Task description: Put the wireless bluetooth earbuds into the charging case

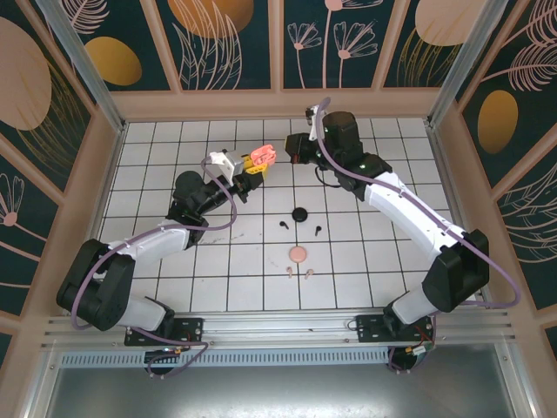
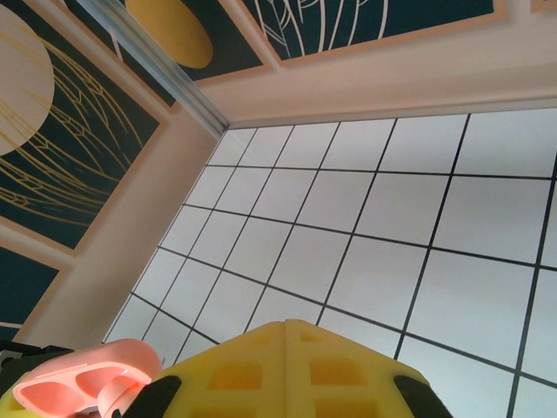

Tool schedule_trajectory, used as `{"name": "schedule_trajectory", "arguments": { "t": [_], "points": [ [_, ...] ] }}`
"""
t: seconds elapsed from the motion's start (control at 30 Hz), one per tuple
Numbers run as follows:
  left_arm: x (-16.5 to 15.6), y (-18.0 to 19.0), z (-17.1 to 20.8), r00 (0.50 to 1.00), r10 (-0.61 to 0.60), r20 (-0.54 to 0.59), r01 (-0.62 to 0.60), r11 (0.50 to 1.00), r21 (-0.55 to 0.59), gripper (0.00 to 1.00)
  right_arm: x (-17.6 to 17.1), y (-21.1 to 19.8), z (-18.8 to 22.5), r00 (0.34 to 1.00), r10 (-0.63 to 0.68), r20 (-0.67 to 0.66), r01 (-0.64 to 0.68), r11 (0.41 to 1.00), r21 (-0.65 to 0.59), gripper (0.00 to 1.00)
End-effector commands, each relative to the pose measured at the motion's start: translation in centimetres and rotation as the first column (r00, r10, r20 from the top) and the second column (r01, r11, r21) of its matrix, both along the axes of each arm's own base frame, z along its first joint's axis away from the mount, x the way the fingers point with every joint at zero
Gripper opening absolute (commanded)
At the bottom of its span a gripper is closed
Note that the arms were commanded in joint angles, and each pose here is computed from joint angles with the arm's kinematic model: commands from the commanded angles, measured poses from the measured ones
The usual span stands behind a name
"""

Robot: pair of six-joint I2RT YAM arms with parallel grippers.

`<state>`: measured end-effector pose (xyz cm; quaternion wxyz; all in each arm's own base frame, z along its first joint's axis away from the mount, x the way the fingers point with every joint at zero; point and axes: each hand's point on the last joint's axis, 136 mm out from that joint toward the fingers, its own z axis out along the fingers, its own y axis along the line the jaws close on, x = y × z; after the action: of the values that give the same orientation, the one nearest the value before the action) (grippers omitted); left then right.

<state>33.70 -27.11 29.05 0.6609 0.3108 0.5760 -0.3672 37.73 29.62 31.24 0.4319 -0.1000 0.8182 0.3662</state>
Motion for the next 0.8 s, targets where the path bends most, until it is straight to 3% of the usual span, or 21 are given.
{"name": "schedule_trajectory", "arguments": {
  "t": [0.0,0.77],
  "points": [
    [-0.6,-0.4,2.4,0.996,-0.021,0.086,0.023,0.999,-0.024,0.0,-0.5,1.0,-0.3,0.999,0.036,-0.016,-0.036,0.999,0.011,0.0],
    [-0.2,-0.7,1.8,0.998,-0.021,0.067,0.022,1.0,-0.019,0.0,-1.0,1.8,0.4,0.999,0.046,0.009,-0.046,0.999,-0.005,0.0]
  ]
}}
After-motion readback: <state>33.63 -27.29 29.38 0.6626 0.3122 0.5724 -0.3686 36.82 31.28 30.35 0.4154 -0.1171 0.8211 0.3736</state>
